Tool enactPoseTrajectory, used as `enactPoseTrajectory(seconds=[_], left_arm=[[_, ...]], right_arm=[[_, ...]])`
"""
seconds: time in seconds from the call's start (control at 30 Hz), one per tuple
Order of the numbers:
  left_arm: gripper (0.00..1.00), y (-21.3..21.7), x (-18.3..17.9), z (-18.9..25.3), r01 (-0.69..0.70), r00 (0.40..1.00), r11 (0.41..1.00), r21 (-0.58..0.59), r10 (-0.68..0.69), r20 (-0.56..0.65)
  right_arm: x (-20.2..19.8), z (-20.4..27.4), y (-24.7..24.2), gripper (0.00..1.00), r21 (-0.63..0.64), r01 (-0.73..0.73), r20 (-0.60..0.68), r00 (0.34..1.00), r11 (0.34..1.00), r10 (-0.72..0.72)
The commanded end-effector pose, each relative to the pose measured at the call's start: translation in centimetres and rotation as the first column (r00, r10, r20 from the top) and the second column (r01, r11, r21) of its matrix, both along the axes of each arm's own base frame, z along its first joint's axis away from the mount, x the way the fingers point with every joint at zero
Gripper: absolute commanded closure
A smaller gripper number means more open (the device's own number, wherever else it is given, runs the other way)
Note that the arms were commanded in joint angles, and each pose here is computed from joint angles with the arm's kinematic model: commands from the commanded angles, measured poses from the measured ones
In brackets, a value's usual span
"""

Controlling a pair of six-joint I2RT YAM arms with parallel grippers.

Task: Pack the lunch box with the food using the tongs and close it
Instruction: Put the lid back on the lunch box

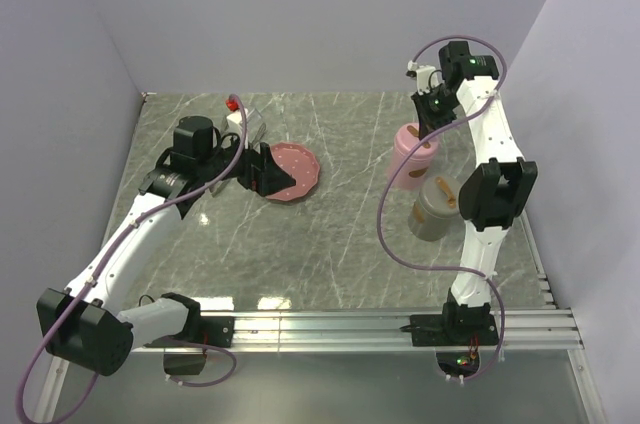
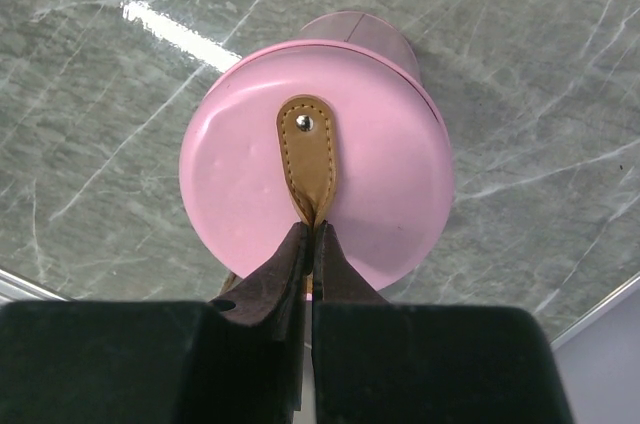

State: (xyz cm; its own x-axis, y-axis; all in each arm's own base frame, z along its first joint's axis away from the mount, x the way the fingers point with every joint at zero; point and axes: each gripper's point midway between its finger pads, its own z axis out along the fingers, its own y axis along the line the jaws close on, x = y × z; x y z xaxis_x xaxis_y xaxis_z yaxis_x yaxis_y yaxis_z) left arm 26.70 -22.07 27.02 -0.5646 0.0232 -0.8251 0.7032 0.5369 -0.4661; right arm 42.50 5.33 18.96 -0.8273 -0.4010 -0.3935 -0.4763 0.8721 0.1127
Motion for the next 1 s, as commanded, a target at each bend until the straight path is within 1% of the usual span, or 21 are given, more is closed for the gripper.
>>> enactPoseTrajectory(seconds=[0.0, 0.2, 0.4, 0.53, 0.73, 0.97], left_arm=[[0.01, 0.2, -0.2, 0.5, 0.008, 0.999, 1.000, -0.001, -0.008, 0.046], [0.01, 0.1, 0.1, 0.4, 0.004, 0.999, 1.000, 0.002, -0.004, 0.034], [0.01, 0.2, 0.1, 0.2, -0.002, 0.999, 1.000, 0.008, 0.002, 0.032], [0.01, 0.3, 0.0, 0.1, -0.006, 0.999, 1.000, 0.011, 0.005, 0.032], [0.01, 0.3, -0.1, -0.1, -0.004, 1.000, 1.000, 0.009, 0.004, 0.028], [0.01, 0.3, -0.1, -0.2, -0.007, 1.000, 1.000, 0.004, 0.007, 0.021]], right_arm=[[-2.4, 0.3, 0.6, 1.00, -0.011, -0.015, -0.071, 0.997, 1.000, 0.014], [-2.5, -0.3, 0.9, 1.00, -0.025, -0.018, -0.089, 0.996, 1.000, 0.016], [-3.5, -2.8, 0.8, 1.00, -0.031, -0.027, -0.174, 0.985, 0.999, 0.021], [-4.3, -3.8, 0.0, 1.00, -0.057, -0.028, -0.214, 0.977, 0.998, 0.015], [-5.4, -3.9, -2.2, 1.00, -0.138, -0.016, -0.218, 0.976, 0.990, -0.015], [-7.0, -2.9, -4.7, 1.00, -0.185, 0.008, -0.213, 0.976, 0.983, -0.048]])
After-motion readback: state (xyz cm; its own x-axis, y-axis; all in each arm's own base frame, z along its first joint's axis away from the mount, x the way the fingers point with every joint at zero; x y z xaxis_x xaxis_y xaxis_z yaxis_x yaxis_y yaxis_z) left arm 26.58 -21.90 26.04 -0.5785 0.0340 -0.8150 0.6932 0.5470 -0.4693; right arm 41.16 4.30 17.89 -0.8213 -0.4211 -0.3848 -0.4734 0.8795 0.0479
